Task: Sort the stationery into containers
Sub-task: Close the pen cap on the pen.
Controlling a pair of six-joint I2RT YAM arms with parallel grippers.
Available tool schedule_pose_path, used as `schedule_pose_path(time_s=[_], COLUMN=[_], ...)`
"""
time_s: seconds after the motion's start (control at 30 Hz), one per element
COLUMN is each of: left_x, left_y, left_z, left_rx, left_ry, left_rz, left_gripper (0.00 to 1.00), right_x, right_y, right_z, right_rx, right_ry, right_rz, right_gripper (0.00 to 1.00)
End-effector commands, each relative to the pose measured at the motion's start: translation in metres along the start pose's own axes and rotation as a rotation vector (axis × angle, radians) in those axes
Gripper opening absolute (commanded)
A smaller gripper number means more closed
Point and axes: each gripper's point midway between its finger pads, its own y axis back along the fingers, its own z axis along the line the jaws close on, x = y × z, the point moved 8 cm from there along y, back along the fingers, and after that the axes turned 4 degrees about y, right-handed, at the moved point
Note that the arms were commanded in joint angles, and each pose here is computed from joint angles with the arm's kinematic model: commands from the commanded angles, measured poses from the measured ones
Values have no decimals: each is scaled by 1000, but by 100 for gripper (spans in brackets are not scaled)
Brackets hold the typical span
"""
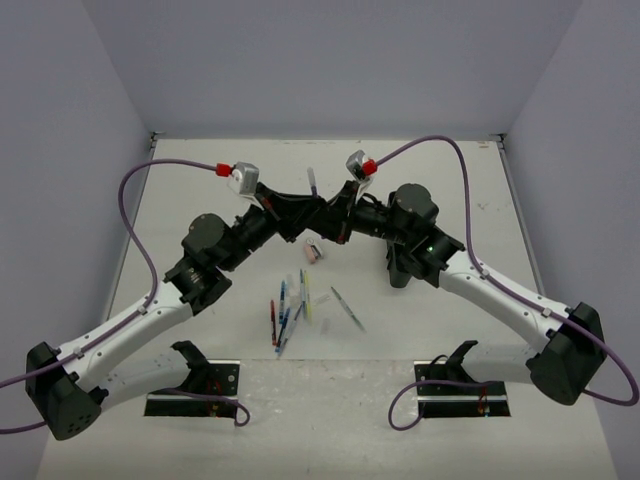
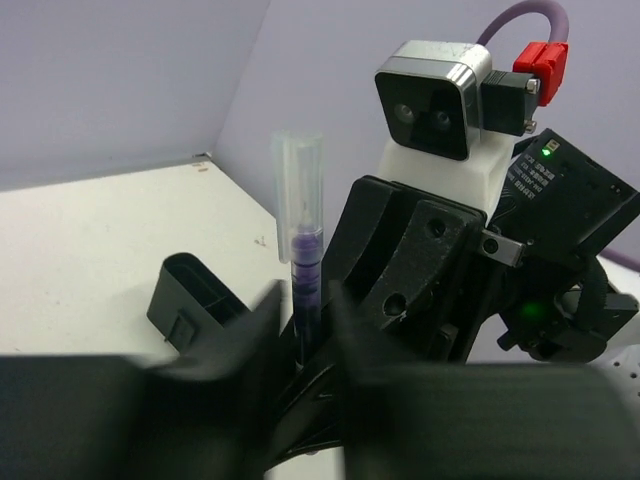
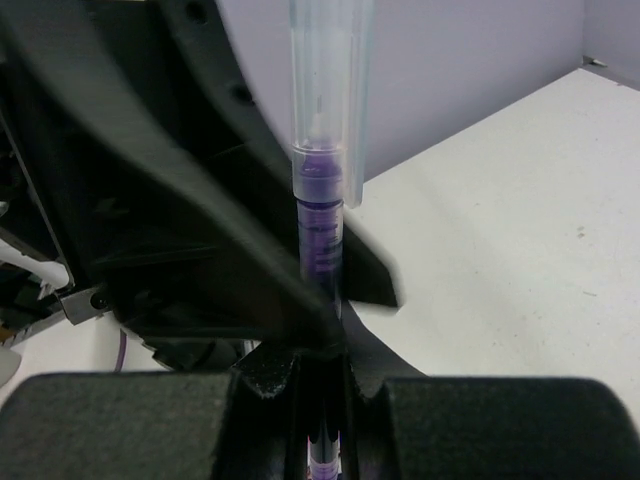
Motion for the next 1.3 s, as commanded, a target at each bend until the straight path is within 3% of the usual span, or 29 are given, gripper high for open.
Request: schedule_pose_path(time_s=[0.0, 0.03, 0.07, 0.23, 0.43, 0.63, 0.73, 1.03, 1.27], left_x=[-18, -20, -22, -50, -69, -74, -72, -60, -55], left_y=[1, 1, 1, 4, -2, -8, -13, -20, -21], left_z=[-15, -15, -15, -15, -30, -40, -40, -30, -28], left_rx=[64, 59, 43, -72, -53, -10, -1, -39, -35], left_ry=[-90, -108, -130, -198, -155, -107, -102, -90, -94], left_rz=[-15, -10, -3, -35, -23, -15, 5, 49, 70], left_gripper=[82, 96, 99, 100, 97, 75, 51, 39, 3], right_x=[-24, -24, -23, -17, -14, -15, -17, -20, -24], right_y=[4, 4, 6, 11, 13, 14, 15, 17, 16], right_z=[12, 12, 12, 14, 13, 11, 12, 13, 15], right_rx=[-48, -46, -44, -52, -55, -20, -19, -18, -21], right_ry=[92, 93, 95, 121, 151, 154, 155, 162, 165], right_rz=[-75, -74, -72, -48, -17, -1, 1, -6, -19], right_gripper=[0, 0, 0, 0, 0, 0, 0, 0, 0])
